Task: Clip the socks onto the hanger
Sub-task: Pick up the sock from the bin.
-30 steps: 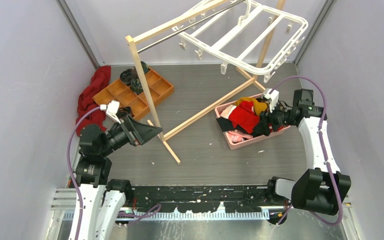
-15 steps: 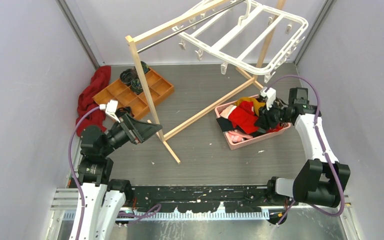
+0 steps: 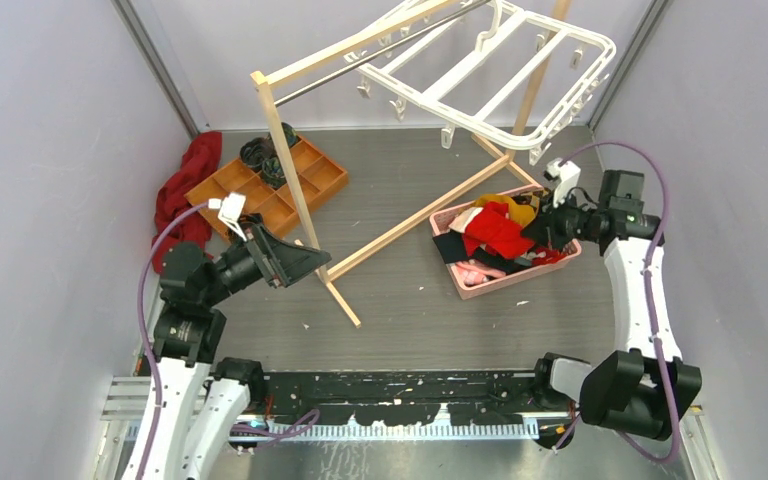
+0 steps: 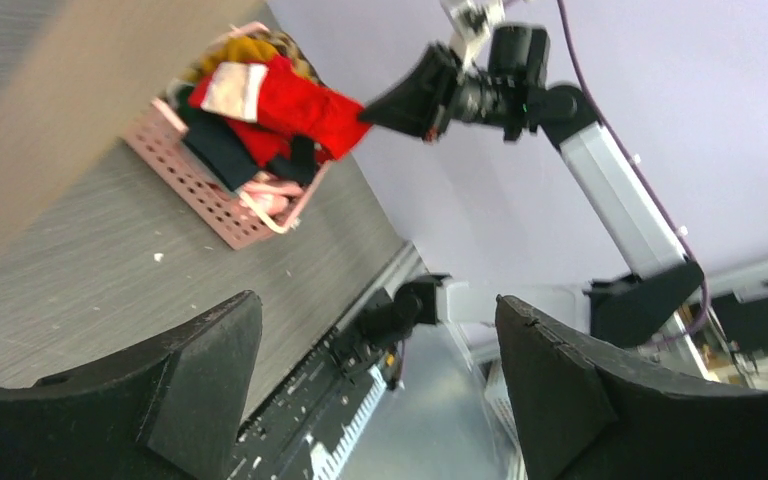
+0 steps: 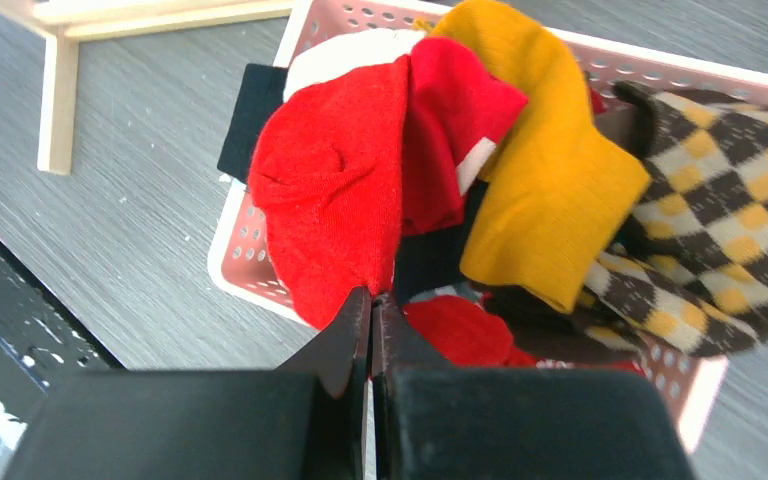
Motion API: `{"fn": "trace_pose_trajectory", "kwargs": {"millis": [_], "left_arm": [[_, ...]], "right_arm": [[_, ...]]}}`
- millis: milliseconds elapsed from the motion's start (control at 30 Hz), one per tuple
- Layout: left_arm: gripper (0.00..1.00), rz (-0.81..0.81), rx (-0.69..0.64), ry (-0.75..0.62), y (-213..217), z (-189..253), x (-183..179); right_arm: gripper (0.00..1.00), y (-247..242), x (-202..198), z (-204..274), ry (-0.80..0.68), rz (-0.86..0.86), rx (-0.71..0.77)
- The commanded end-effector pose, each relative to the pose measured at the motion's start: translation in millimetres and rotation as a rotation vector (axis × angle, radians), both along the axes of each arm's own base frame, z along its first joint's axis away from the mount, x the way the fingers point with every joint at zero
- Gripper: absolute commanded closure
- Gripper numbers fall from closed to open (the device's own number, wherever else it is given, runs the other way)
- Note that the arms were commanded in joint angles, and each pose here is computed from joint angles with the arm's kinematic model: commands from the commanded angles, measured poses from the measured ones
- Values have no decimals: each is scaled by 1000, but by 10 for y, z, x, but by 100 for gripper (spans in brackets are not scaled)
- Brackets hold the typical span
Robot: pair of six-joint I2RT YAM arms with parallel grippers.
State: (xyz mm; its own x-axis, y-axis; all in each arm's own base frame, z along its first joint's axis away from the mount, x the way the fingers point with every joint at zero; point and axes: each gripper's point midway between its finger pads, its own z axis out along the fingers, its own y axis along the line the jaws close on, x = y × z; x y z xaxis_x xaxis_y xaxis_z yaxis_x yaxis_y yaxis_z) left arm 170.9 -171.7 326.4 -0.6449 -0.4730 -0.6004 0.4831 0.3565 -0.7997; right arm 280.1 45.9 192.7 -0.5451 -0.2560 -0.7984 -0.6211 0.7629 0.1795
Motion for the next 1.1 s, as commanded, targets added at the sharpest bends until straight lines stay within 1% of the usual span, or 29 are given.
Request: {"fn": "trace_pose_trajectory", "kwargs": {"millis": [0, 133, 267, 300, 333, 400, 467, 500, 600, 633, 667, 700, 733, 833, 900, 967, 1067], "left_arm": [[13, -145, 41, -125, -222, 271, -200], [13, -272, 111, -158, -615, 229, -384], [11, -389, 222, -240, -1040, 100, -706], [11, -387, 256, -253, -1149, 58, -704], [10, -423, 278, -270, -1256, 31, -784], [10, -435, 323, -289, -1459, -34, -807], [11, -419, 350, -284, -1644, -110, -734], [11, -405, 351, -274, -1731, -151, -689], [13, -373, 298, -282, -1996, -194, -603], [13, -363, 244, -322, -2099, -115, -587], [13, -355, 223, -351, -2168, -125, -579], [13, -348, 218, -378, -2227, -186, -566], [13, -345, 200, -422, -2269, -147, -568], [13, -325, 211, -518, -2330, -200, -512], [13, -314, 228, -570, -2329, -227, -481], [12, -296, 255, -597, -2299, -257, -442], [12, -274, 291, -612, -2233, -293, -402]], "right_arm": [[99, -12, -11, 518, -51, -68, 73], [99, -14, -94, 639, -18, -79, 74], [99, -19, -136, 702, -19, -104, 82], [99, -29, -145, 714, -22, -113, 78], [99, -43, -147, 732, -27, -126, 75], [99, -41, -156, 793, -33, -148, 87], [99, -21, -172, 897, -43, -161, 116], [99, 3, -186, 956, -42, -170, 139], [99, 76, -239, 1129, -58, -175, 186], [99, 92, -260, 1180, -67, -180, 196], [99, 101, -276, 1222, -75, -190, 206], [99, 112, -289, 1256, -80, -198, 216], [99, 121, -302, 1285, -79, -206, 226], [99, 121, -300, 1343, -71, -241, 251], [99, 50, -240, 1356, -79, -304, 248], [99, -75, -155, 1394, -110, -385, 227], [99, -99, -137, 1532, -160, -398, 232]]}}
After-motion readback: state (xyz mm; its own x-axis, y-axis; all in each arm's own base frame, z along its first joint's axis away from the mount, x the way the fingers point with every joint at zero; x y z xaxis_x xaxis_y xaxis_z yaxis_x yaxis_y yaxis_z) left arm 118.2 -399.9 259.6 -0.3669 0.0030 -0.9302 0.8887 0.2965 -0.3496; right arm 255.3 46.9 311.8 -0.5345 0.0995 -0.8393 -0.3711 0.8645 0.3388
